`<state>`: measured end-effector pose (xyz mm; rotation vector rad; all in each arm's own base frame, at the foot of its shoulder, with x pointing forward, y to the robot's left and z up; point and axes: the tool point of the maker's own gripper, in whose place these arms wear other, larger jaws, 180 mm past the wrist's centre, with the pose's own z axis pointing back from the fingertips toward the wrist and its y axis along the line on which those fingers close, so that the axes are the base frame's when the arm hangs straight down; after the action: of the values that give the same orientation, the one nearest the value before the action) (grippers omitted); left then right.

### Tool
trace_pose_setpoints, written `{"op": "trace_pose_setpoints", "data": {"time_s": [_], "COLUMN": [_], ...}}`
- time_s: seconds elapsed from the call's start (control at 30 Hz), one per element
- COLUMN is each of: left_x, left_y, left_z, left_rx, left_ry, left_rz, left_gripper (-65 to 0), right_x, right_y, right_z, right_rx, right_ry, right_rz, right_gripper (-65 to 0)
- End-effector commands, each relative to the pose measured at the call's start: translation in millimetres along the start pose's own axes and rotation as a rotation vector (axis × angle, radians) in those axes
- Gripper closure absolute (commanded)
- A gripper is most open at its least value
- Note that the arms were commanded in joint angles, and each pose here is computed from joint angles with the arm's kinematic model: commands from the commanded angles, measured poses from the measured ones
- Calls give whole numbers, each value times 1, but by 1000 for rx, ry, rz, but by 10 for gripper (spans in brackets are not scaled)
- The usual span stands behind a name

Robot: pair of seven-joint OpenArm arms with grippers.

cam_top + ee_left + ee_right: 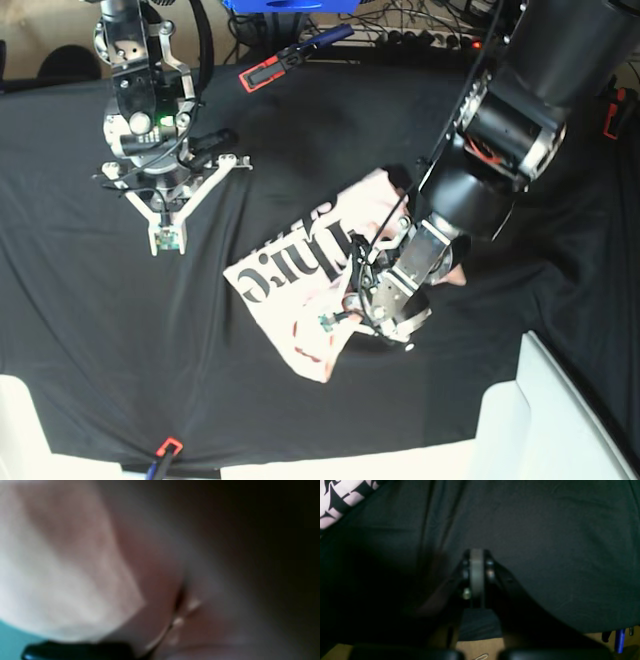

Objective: Fold the T-shirt properly
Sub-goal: 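Pull the grasped shirt edge with the left gripper to flatten the fold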

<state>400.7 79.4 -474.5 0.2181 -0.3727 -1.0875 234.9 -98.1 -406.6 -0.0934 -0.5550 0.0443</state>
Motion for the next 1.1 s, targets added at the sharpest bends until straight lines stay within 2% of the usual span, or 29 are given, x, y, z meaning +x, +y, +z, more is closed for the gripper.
{"op": "trace_pose_setpoints", "data": {"time_s": [0.0, 0.27, 0.5, 0.6, 0.73, 1.07], "left_x": [22, 77, 142, 156, 152, 142], "left_y": [22, 14, -20, -28, -40, -36], "left_z": [9, 11, 27, 28, 17, 11], "left_rx": [47, 44, 10, 33, 32, 40], "left_ry": [-59, -232, -388, -377, -339, -307], "left_rz": [-18, -192, -283, -365, -446, -466], "left_gripper": [0, 0, 0, 0, 0, 0], "right_x": [12, 10, 12, 11, 10, 8], "right_y": [-2, -2, -1, -3, -4, -2], "right_z": [3, 3, 3, 3, 3, 2], "right_rx": [-7, -7, -3, -8, -11, -8], "right_ry": [-43, -32, -40, -34, -31, -26], "right_rz": [-11, -13, -8, -10, -9, 0], "right_gripper": [0, 0, 0, 0, 0, 0]}}
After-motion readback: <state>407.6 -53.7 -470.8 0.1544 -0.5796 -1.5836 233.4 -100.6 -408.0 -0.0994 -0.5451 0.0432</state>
